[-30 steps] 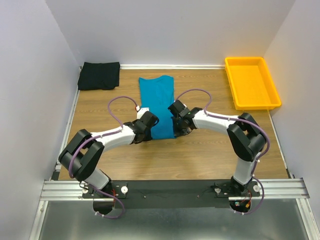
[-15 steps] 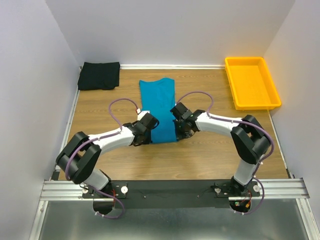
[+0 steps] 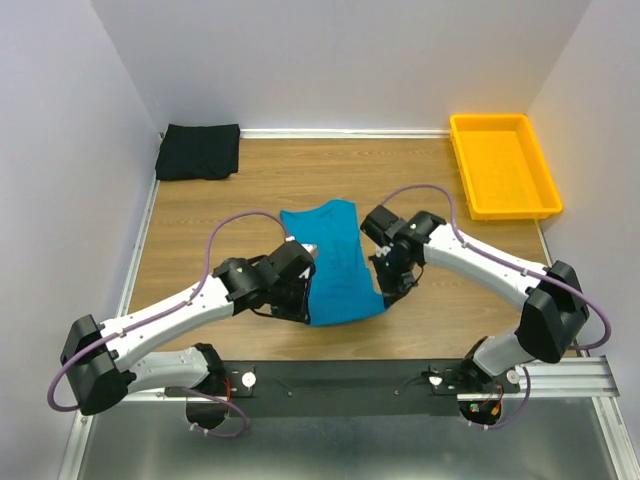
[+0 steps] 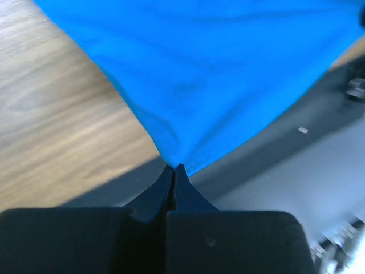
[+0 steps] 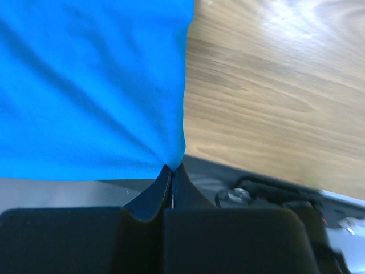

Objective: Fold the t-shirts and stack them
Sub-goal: Fold the tshirt

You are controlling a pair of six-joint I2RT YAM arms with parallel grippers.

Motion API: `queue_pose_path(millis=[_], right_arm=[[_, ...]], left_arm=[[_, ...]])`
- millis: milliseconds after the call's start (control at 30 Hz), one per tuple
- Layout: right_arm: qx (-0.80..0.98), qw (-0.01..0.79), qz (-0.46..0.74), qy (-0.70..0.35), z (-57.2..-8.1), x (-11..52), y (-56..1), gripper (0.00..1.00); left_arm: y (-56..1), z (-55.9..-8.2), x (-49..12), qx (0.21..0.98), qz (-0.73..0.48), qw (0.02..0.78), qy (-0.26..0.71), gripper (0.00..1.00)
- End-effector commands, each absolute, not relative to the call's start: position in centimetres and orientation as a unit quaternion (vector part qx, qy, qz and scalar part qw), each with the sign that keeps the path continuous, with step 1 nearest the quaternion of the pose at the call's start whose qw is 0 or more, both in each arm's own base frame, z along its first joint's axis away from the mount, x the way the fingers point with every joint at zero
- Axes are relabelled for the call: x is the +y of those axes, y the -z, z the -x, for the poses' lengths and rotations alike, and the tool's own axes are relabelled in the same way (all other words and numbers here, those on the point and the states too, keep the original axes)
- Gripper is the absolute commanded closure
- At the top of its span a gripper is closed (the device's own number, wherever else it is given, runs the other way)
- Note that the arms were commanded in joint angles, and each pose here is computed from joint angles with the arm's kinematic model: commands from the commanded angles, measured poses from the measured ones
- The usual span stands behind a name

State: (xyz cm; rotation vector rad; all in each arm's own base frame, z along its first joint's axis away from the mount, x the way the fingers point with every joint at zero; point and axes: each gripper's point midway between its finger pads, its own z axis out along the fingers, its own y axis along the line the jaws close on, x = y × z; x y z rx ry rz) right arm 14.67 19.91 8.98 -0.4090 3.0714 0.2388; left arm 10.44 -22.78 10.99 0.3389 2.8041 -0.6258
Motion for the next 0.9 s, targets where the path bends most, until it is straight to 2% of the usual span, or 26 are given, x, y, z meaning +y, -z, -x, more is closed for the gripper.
queue_pose_path(millis=[0, 200, 433, 867], right_arm=[[0.989, 0.052, 0.134, 0.022, -17.5, 16.6, -12.4, 0.99], [0.981, 0.136, 0.133, 0.027, -24.7, 19.0, -15.9, 1.00], [0.973, 0.181, 0.140, 0.013, -29.1, 21.6, -18.1, 1.00], [0.963, 0.233, 0.134, 0.016, -35.4, 22.8, -19.4, 1.00]], left_arm=[[-12.2, -9.8, -20.9, 0.971, -0.109, 0.085, 0.196, 1.00], [-14.2, -16.5, -19.7, 0.964, -0.095, 0.162, 0.188, 1.00], [-16.3, -22.2, -18.9, 0.956, -0.096, 0.227, 0.159, 1.00], [-17.2, -28.4, -18.0, 0.945, -0.047, 0.280, 0.162, 1.00]])
